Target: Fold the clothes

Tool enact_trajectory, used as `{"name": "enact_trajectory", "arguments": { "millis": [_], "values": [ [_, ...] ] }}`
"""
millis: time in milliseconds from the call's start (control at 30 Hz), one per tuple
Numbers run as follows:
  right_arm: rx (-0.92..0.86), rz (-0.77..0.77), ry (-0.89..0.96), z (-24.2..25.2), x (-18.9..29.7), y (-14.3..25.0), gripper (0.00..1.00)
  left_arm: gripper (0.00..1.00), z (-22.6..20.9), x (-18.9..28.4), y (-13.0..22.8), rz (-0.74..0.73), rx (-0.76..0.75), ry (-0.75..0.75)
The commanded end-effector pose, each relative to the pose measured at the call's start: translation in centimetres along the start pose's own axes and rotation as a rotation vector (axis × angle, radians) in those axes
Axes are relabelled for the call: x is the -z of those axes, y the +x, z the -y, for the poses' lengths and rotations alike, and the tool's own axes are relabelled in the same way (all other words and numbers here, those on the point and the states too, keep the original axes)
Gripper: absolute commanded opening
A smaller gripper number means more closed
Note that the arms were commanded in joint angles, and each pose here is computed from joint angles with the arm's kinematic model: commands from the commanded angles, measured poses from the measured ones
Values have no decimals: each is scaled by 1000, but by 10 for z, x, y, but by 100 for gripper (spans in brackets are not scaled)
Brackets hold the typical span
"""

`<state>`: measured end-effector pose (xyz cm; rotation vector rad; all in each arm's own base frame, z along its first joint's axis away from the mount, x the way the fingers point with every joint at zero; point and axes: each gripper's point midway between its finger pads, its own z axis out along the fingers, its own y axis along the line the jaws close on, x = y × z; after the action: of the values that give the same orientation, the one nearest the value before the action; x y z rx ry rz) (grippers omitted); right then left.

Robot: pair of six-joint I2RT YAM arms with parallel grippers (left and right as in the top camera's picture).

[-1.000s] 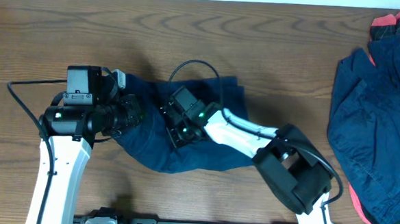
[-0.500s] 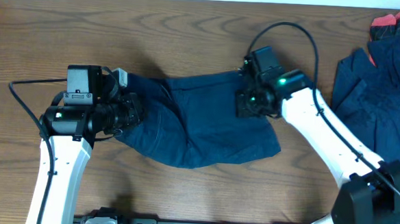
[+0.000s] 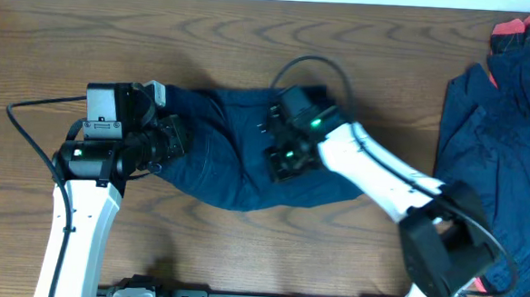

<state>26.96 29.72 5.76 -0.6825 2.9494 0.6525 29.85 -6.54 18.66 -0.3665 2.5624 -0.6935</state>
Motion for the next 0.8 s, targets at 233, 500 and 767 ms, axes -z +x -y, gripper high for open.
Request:
{"name": "enact_trajectory", "arguments": {
  "millis": [233, 500, 767],
  "values": [
    [-82, -62, -30, -28, -104, 9, 1, 6, 14, 15, -14, 57, 1, 29],
    [16, 111, -196, -77, -110, -31, 2, 6, 32, 36, -23, 101, -23, 72],
    [55, 125, -239, -95, -103, -32, 1, 6, 29, 33, -19, 79, -13, 62]
  ]
}}
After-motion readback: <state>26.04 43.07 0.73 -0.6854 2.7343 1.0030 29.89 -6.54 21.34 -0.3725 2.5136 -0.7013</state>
